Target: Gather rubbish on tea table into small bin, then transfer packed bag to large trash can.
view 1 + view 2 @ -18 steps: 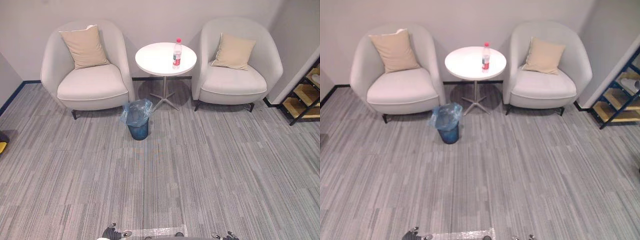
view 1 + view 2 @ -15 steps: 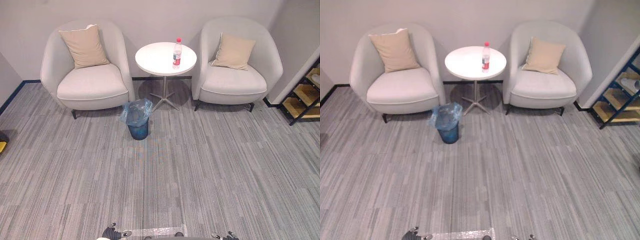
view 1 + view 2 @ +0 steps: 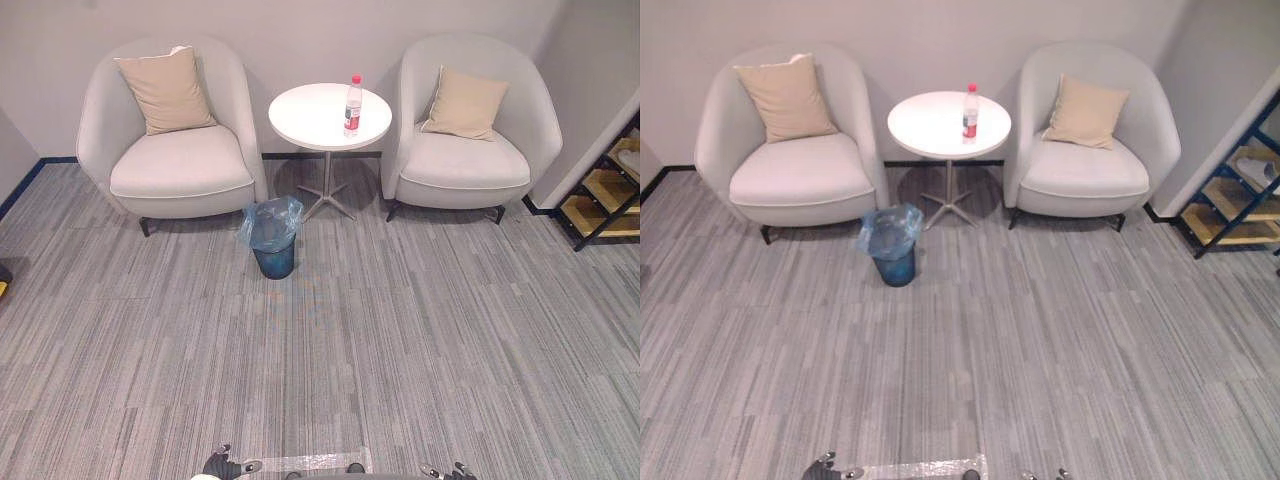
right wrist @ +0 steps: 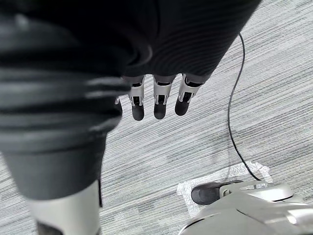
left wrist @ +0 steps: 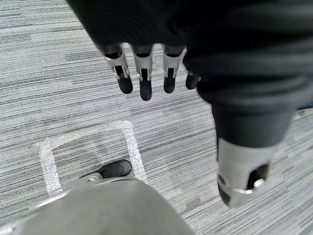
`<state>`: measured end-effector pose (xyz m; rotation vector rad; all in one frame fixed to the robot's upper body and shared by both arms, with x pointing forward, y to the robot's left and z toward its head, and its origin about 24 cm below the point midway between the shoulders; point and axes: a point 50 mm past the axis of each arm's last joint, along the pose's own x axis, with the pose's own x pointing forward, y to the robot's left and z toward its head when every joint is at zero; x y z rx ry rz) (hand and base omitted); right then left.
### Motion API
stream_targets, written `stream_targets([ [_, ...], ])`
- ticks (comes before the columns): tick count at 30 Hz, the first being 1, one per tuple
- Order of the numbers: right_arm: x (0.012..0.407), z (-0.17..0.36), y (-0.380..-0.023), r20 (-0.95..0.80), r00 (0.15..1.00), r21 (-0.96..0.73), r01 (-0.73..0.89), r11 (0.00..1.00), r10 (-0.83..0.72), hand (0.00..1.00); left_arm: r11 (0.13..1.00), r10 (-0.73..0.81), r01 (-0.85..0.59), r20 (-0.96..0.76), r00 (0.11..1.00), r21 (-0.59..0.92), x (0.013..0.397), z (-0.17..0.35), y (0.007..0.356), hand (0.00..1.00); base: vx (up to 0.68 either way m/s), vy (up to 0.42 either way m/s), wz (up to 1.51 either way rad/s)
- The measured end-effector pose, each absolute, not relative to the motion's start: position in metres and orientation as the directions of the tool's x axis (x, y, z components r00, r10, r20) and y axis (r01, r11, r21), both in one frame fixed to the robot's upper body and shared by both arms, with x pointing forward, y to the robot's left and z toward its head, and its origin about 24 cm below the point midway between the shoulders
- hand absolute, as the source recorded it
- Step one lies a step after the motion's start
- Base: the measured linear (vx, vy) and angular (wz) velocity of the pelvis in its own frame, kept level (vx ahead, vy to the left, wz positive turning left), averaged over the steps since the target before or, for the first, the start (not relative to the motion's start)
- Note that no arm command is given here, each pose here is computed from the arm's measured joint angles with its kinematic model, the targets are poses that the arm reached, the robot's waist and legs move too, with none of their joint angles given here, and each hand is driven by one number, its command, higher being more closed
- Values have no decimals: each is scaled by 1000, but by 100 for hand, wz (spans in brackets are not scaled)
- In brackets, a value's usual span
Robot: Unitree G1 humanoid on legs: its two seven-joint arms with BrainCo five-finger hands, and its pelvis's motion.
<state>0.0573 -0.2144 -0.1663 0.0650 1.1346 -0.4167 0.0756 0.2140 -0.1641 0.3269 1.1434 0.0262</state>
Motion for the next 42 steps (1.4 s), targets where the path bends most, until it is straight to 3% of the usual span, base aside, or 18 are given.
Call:
stream_targets([
  [9,63,-166,-212,-890,360,-152,348,925,-281,0,952,196,133,-882,428,275,80,-163,217,0,-37,-5,-24],
  [22,78,-162,-213,-868,409,-136,347,928,-280,0,958,183,99,-840,510,268,113,-155,212,0,17,-29,-3],
  [28,88,-158,-215,-840,452,-119,386,915,-300,0,980,189,-60,-796,575,189,133,-148,200,0,135,-92,-5],
  [36,94,-156,-221,-829,448,-137,415,899,-334,0,987,157,-92,-779,607,128,140,-146,182,0,310,142,-35],
  [42,107,-158,-195,-837,480,-60,398,916,-263,0,986,168,-90,-782,601,143,143,-146,189,0,491,211,-47],
])
